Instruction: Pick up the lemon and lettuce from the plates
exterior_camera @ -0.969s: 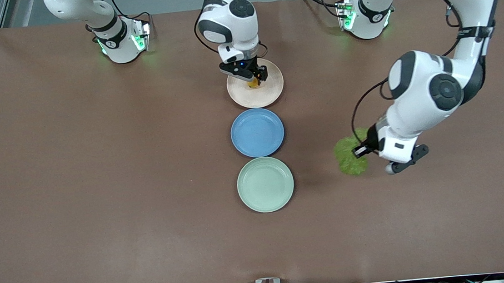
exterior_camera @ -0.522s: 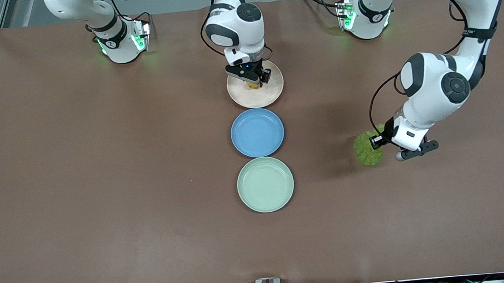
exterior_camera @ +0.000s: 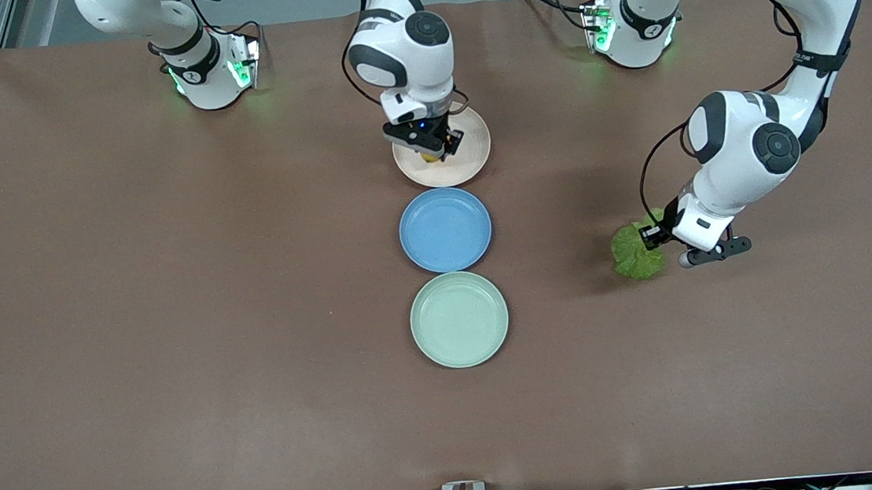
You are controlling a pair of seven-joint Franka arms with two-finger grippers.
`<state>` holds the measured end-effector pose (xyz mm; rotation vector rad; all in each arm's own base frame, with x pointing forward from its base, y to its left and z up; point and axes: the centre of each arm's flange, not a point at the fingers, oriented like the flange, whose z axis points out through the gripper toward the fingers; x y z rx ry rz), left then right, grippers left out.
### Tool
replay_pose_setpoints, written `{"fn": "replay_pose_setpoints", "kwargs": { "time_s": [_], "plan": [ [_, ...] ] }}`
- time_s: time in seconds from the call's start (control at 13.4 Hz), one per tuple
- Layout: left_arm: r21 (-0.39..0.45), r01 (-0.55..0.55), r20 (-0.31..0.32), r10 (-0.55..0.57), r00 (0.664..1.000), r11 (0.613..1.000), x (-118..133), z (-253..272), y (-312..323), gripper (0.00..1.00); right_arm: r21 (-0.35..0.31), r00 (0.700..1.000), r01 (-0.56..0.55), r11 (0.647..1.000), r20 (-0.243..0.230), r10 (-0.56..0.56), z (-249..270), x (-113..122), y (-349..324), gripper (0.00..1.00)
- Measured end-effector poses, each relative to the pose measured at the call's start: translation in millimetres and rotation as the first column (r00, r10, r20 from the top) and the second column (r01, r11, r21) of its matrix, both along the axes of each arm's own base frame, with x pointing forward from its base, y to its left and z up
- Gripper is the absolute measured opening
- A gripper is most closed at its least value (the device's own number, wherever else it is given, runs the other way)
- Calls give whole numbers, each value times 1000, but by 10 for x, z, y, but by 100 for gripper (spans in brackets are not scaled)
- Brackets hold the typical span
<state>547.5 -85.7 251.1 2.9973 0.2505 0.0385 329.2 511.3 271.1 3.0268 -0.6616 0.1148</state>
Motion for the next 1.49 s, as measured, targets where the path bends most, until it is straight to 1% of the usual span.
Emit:
{"fn": "replay_pose_setpoints", "kwargs": {
  "time_s": [0.07, 0.15, 0.22, 0.3, 0.37, 0.45, 0.52, 0.67, 0.75, 0.89, 1.04, 1.12, 1.19, 1.34, 1.49],
  "plan": [
    [12, 15, 3, -15, 1000, 1000, 0, -5, 16, 9, -11, 1000, -30, 999, -2, 30, 254, 304, -241, 61],
    [18, 21, 5, -21, 1000, 1000, 4, -4, 34, 9, -21, 998, -63, 998, -7, 62, 474, 581, -513, 61],
    [21, 23, 10, -23, 1000, 1000, 11, 3, 50, 14, -31, 995, -100, 994, -15, 100, 634, 830, -809, 61],
    [23, 23, 17, -23, 1000, 999, 28, 23, 61, 22, -39, 990, -138, 990, -26, 137, 720, 1039, -1111, 61],
    [23, 22, 27, -23, 999, 999, 55, 63, 64, 34, -45, 983, -179, 983, -40, 177, 735, 1221, -1424, 61],
    [23, 22, 40, -22, 999, 999, 98, 131, 64, 44, -52, 974, -220, 974, -60, 217, 708, 1385, -1759, 61],
    [26, 22, 43, -23, 999, 999, 146, 218, 62, 55, -55, 964, -256, 965, -81, 252, 658, 1529, -2099, 61],
    [39, 28, 5, -28, 1000, 999, 248, 455, 70, 72, -47, 943, -323, 945, -107, 316, 531, 1731, -2749, 61],
    [49, 33, -25, -32, 999, 998, 302, 622, 81, 84, -39, 930, -355, 934, -112, 349, 432, 1771, -3043, 61],
    [68, 54, -69, -49, 996, 996, 395, 1036, 110, 100, -24, 906, -413, 910, -110, 408, 199, 1768, -3519, 61],
    [89, 58, -71, -52, 996, 994, 429, 1504, 135, 100, -17, 888, -456, 890, -83, 453, 12, 1752, -3930, 61],
    [101, 57, -61, -51, 997, 993, 411, 1736, 139, 100, -16, 880, -473, 881, -66, 471, -79, 1747, -4145, 61],
    [113, 55, -51, -49, 998, 992, 373, 1938, 146, 100, -15, 873, -485, 875, -60, 483, -182, 1736, -4335, 61],
    [135, 46, -34, -42, 999, 990, 295, 2319, 172, 100, -5, 868, -492, 870, -72, 491, -427, 1700, -4600, 61],
    [147, 45, -35, -40, 999, 988, 255, 2733, 191, 100, 6, 865, -496, 868, -83, 494, -689, 1656, -4648, 61]
  ]
}}
